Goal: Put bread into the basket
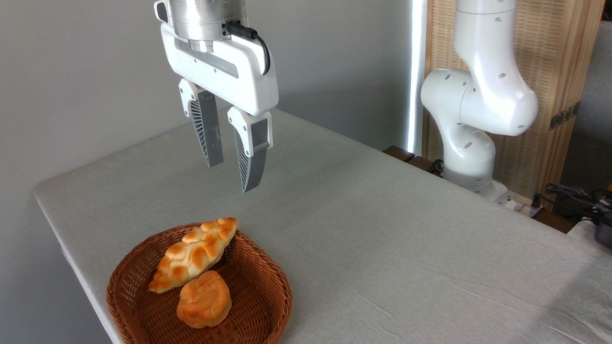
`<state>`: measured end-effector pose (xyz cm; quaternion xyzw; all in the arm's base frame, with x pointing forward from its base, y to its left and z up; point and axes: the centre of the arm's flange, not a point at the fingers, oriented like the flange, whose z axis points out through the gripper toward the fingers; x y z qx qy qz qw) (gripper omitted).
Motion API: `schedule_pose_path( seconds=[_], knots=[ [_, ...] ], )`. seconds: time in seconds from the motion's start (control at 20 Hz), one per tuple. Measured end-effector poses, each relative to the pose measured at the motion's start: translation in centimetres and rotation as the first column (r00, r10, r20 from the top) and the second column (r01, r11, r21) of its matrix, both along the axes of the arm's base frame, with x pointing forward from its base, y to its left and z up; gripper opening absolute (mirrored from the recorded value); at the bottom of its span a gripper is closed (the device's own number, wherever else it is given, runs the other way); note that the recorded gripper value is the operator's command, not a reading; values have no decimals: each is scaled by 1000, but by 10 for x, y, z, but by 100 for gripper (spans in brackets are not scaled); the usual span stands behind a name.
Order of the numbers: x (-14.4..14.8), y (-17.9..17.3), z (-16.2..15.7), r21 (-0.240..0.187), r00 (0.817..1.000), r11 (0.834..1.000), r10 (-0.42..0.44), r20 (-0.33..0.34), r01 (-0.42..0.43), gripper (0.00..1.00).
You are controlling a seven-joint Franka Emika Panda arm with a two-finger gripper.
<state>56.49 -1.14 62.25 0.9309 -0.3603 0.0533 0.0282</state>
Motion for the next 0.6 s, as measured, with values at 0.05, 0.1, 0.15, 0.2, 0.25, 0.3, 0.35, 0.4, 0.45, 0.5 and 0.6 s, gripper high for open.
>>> schedule_pose_path(
  seconds=[0.05,0.1,0.15,0.2,0.25,0.3,0.35,0.4,0.45,0.5,0.6],
  knots=[
    [0,0,0,1,1000,1000,-6,0,6,100],
    [0,0,-1,1,1000,1000,-10,-1,10,100],
    [-1,0,-2,2,1000,1000,-13,-7,13,100],
    [-2,0,-3,9,1000,1000,-17,-16,17,100],
    [-2,1,-5,23,999,999,-22,-23,22,100],
    [-3,2,-6,35,999,999,-25,-29,26,100],
    [-3,3,-6,41,999,999,-27,-35,28,100],
    [-4,3,-7,45,999,999,-27,-41,29,100],
    [-5,3,-7,46,999,998,-28,-44,30,100],
    [-5,3,-7,47,999,998,-28,-45,30,100],
    [-5,3,-7,48,999,998,-28,-44,30,100]
  ],
)
